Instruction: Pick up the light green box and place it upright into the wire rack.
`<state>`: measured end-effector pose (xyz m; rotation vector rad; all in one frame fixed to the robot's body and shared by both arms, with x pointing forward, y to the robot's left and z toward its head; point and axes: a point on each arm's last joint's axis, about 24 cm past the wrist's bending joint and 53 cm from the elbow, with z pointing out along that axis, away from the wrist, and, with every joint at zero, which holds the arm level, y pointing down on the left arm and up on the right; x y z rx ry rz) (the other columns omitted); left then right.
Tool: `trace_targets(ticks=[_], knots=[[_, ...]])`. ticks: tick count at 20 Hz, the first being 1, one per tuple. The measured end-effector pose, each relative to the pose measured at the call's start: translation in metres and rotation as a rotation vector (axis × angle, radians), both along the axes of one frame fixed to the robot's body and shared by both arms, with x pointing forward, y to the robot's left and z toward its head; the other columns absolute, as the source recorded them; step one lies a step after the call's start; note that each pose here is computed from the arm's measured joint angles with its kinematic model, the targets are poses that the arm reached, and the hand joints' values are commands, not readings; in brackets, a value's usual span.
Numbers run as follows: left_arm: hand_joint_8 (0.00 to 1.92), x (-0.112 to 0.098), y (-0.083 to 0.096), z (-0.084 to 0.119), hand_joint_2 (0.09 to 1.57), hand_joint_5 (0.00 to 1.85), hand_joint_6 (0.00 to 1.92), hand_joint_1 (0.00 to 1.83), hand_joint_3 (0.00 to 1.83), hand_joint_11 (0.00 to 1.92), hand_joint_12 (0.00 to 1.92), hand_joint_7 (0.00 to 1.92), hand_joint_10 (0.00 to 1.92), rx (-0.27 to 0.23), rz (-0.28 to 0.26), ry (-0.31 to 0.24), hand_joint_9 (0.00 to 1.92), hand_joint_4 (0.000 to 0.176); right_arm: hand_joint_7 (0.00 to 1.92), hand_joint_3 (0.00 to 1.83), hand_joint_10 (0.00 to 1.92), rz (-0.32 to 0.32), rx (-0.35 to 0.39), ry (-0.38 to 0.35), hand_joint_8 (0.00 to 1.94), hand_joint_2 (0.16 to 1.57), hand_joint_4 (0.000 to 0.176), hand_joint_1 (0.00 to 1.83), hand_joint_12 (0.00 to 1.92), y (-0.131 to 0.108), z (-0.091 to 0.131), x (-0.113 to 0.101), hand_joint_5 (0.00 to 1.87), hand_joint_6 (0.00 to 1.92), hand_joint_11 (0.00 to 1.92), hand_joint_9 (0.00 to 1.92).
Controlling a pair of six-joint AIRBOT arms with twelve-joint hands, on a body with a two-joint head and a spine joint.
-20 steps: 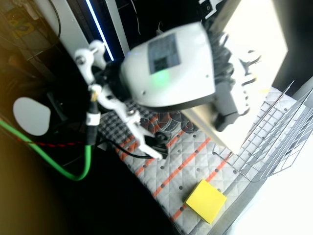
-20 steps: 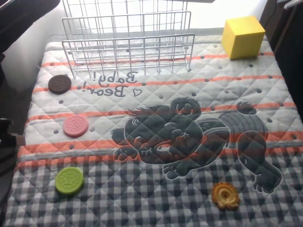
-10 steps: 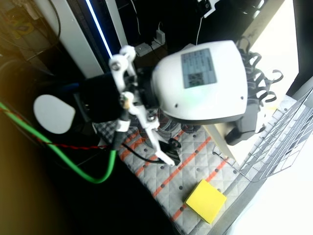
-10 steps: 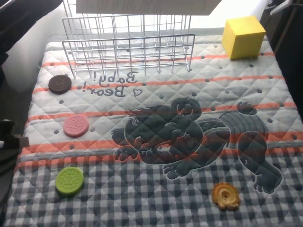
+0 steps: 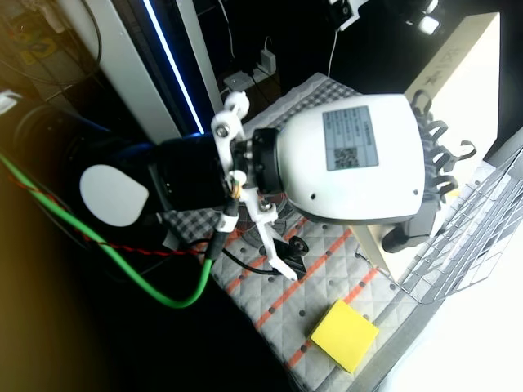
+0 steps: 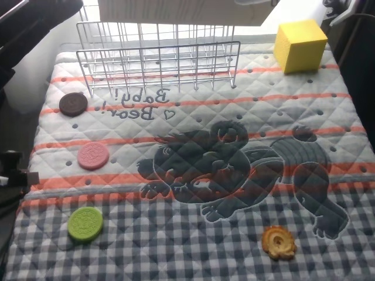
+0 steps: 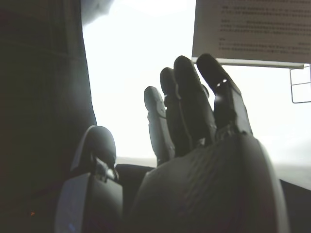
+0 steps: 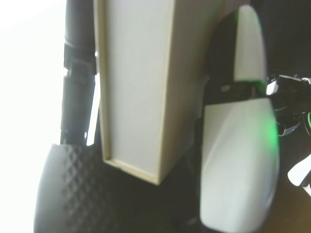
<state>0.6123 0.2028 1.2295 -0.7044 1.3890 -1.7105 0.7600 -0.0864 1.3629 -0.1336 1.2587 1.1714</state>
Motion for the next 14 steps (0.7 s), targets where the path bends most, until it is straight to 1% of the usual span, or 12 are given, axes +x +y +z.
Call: trace_targets(ticks=[1,2,4,5,6,7,8,10,11,12,13,14], knots=[[0.0,0.0,0.0,0.001,1.16,0.58,0.0,0.43,0.0,0.0,1.0,0.55,0.0,-0.003,0.002,-0.001,0.52,0.095,1.33,0.0,0.01,0.0,0.0,0.0,0.28,1.1,0.0,1.19,0.59,0.0,0.0,0.0,0.99,0.92,1.39,1.62],[0.0,0.001,0.001,0.002,1.16,0.57,0.0,0.42,0.0,0.0,0.98,0.53,0.0,-0.007,0.005,-0.002,0.51,0.093,1.42,0.0,0.01,0.002,-0.001,0.002,0.06,1.12,0.0,1.16,0.63,-0.001,0.0,-0.002,0.98,0.97,1.38,1.62],[0.0,0.001,0.001,0.001,1.16,0.58,0.0,0.42,0.0,0.0,1.01,0.55,0.01,-0.006,0.004,-0.002,0.53,0.093,1.45,0.0,0.0,0.004,-0.004,0.003,0.02,1.1,0.0,1.17,0.65,-0.001,-0.001,-0.004,1.01,0.91,1.35,1.62],[0.0,0.001,0.0,0.001,1.16,0.58,0.0,0.43,0.0,0.0,0.99,0.54,0.0,-0.007,0.004,-0.001,0.52,0.105,1.44,0.0,0.0,0.003,-0.005,0.003,0.01,1.1,0.0,1.17,0.64,-0.002,-0.001,-0.004,1.01,0.92,1.38,1.62],[0.0,0.001,0.0,0.001,1.16,0.59,0.0,0.43,0.0,0.0,1.0,0.55,0.01,-0.008,0.003,-0.001,0.53,0.106,1.43,0.0,0.0,0.004,-0.002,0.006,0.0,1.11,0.0,1.16,0.61,-0.003,-0.002,-0.005,0.99,0.95,1.39,1.61],[0.0,0.001,0.0,0.001,1.16,0.59,0.0,0.42,0.0,0.0,1.0,0.55,0.01,-0.007,0.002,0.0,0.54,0.1,1.36,0.0,0.0,0.011,0.0,0.008,0.39,1.06,0.0,1.27,0.48,-0.002,-0.007,-0.006,1.01,0.82,1.45,1.6],[0.0,0.001,0.0,0.001,1.16,0.58,0.0,0.41,0.0,0.0,1.0,0.54,0.0,-0.007,0.004,0.0,0.53,0.109,1.35,0.0,0.01,0.017,0.01,0.01,0.46,1.04,0.0,1.29,0.45,-0.002,-0.008,-0.008,1.0,0.81,1.46,1.6],[0.0,0.001,0.0,0.001,1.15,0.58,0.0,0.4,0.0,0.0,0.98,0.54,0.0,-0.007,0.003,0.001,0.54,0.113,1.34,0.0,0.01,0.022,0.03,0.021,0.48,1.04,0.0,1.29,0.44,-0.004,-0.012,-0.008,1.01,0.81,1.48,1.61],[0.0,0.001,-0.001,0.0,1.16,0.58,0.0,0.41,0.0,0.0,0.98,0.54,0.0,-0.01,0.002,0.002,0.54,0.109,1.35,0.0,0.01,0.027,0.044,0.025,0.48,1.04,0.0,1.29,0.45,-0.004,-0.014,-0.009,1.0,0.82,1.49,1.62],[0.0,0.001,-0.001,0.0,1.15,0.58,0.0,0.41,0.0,0.0,0.98,0.54,0.0,-0.009,0.003,0.004,0.53,0.111,1.34,0.0,0.01,0.032,0.048,0.025,0.25,1.09,0.0,1.19,0.44,-0.003,-0.015,-0.009,1.0,0.91,1.49,1.62],[0.0,0.001,-0.001,0.0,1.16,0.58,0.0,0.42,0.0,0.0,0.98,0.53,0.0,-0.009,0.003,0.004,0.53,0.105,1.38,0.0,0.01,0.034,0.053,0.025,0.11,1.1,0.0,1.17,0.45,-0.002,-0.016,-0.009,1.01,0.91,1.5,1.62],[0.0,0.001,-0.001,0.0,1.16,0.58,0.0,0.41,0.0,0.0,0.98,0.53,0.0,-0.009,0.002,0.003,0.52,0.108,1.4,0.0,0.0,0.035,0.057,0.024,0.05,1.1,0.0,1.17,0.45,-0.002,-0.016,-0.009,1.0,0.93,1.49,1.62]])
